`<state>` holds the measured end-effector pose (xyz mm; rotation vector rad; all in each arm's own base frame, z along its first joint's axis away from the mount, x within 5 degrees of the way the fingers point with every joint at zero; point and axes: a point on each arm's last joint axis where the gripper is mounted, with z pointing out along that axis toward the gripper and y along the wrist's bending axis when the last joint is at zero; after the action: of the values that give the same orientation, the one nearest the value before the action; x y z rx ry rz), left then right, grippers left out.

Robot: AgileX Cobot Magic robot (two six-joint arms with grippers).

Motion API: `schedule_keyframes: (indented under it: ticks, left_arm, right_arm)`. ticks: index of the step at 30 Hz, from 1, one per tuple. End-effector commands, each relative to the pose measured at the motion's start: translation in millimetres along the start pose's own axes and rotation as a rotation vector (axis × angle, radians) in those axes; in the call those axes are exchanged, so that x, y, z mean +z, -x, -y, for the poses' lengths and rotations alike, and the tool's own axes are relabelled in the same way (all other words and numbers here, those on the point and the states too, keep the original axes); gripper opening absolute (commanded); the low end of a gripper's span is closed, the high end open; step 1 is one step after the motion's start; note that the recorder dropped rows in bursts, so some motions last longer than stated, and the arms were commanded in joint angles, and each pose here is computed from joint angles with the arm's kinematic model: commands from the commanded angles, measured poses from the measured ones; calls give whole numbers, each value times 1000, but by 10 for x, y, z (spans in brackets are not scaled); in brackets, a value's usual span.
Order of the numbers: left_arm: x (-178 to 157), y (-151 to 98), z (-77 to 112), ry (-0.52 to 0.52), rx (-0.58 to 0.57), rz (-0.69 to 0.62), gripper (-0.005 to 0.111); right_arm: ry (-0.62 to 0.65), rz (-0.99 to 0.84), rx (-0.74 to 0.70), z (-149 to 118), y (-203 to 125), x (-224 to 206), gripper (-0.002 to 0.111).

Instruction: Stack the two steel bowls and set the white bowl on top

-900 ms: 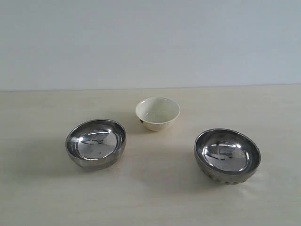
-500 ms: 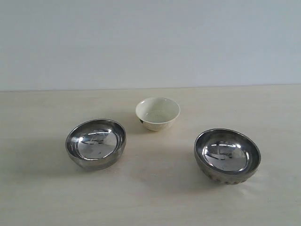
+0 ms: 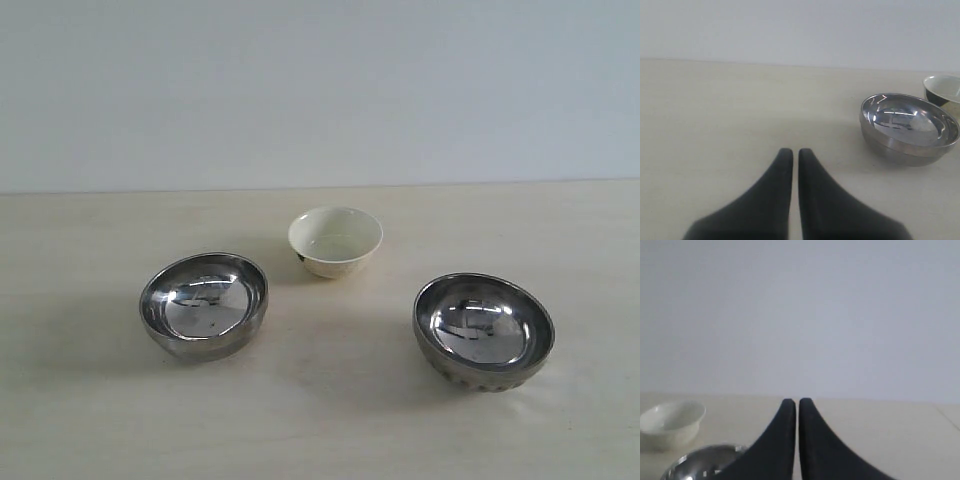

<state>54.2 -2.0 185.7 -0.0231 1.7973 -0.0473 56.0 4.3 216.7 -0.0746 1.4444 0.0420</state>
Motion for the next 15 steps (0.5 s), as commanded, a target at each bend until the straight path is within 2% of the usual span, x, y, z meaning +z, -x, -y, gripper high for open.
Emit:
schedule_keyframes:
  ticks: [1,3,4,6,9,12,15]
  left_arm:
    - [1,-2,2,-5,-4,7,4]
    - [1,-2,2,-5,-4,7,4]
    - [1,-2,2,-5,-4,7,4]
    - [1,-2,2,-5,-4,7,4]
    - [1,-2,2,-5,-4,7,4]
    - [1,-2,2,-5,-4,7,4]
    - [1,-2,2,-5,-4,7,4]
  right_arm:
    - [1,246,134,15,220,-31,0]
    - [32,419,283,25,368,-82,0]
    - [81,544,423,33,471,-136,0]
    - [158,692,565,41,584,-217,0]
    - [178,718,591,42,670,-238,0]
    - [148,556,588,34,990,-222,0]
    - [115,454,432,14,1341,-251,0]
